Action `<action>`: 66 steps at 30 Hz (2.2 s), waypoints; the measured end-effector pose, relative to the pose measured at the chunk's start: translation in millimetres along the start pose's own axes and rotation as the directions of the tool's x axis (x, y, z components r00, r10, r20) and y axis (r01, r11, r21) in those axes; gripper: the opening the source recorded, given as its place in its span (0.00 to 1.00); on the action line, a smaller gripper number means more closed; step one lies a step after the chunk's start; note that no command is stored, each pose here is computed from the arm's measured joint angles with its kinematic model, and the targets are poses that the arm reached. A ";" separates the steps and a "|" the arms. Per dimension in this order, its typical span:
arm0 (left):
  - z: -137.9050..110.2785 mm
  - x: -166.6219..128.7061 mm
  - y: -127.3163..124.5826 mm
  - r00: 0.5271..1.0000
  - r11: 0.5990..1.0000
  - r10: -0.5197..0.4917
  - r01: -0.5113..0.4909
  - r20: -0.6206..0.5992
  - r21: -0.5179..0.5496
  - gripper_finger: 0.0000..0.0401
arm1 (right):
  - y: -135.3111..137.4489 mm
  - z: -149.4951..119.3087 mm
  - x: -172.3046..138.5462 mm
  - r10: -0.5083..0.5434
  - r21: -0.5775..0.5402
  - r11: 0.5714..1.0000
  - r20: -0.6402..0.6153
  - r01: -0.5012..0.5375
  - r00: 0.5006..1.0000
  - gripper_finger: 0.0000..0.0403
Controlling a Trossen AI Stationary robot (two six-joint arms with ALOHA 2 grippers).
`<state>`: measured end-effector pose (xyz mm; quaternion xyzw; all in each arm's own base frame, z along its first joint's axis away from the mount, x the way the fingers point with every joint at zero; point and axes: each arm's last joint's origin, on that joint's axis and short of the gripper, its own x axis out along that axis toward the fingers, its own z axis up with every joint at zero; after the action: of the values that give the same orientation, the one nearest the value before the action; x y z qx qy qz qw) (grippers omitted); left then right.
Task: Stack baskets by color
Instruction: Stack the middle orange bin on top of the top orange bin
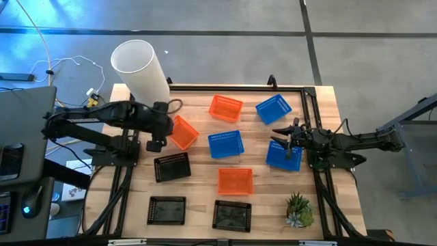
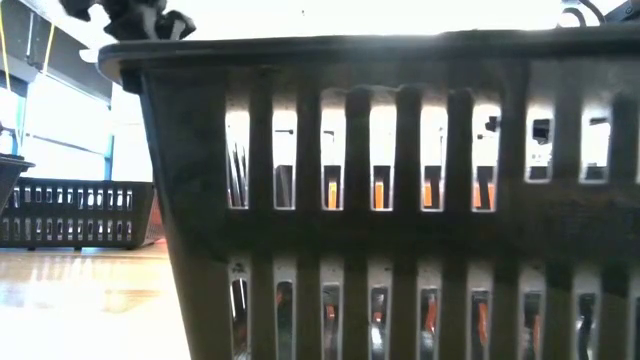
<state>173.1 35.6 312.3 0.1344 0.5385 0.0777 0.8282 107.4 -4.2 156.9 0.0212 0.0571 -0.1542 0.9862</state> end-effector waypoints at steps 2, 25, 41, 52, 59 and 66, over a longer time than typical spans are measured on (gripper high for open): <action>-2.6 5.9 -2.1 0.996 1.000 -0.025 0.027 -0.085 0.016 0.35 | 0.0 0.0 0.0 0.000 0.000 1.000 0.000 0.000 1.000 0.35; 16.5 96.5 -14.9 0.833 0.961 -0.110 0.228 -0.542 0.156 0.35 | 0.0 0.0 0.0 0.000 0.000 1.000 0.000 0.000 1.000 0.35; 18.3 134.3 -18.3 0.753 0.962 -0.079 0.230 -0.653 0.149 0.35 | 0.0 0.0 0.0 0.000 0.000 1.000 0.001 0.000 1.000 0.35; 17.9 157.5 -17.8 0.720 0.965 -0.053 0.214 -0.692 0.149 0.35 | 0.0 0.1 0.0 0.000 0.000 1.000 0.001 0.000 1.000 0.35; 16.5 169.3 -14.6 0.709 0.976 -0.063 0.192 -0.703 0.106 0.35 | 0.0 0.1 -0.1 0.000 0.001 1.000 0.002 0.000 1.000 0.35; 14.2 178.5 -11.8 0.694 0.978 -0.075 0.193 -0.716 0.084 0.35 | 0.0 0.1 -0.1 0.000 0.000 1.000 0.001 0.000 1.000 0.35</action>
<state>258.7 71.2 158.6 0.1174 0.8278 0.0213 0.5483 107.3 -4.2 157.0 0.0213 0.0566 -0.1543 0.9862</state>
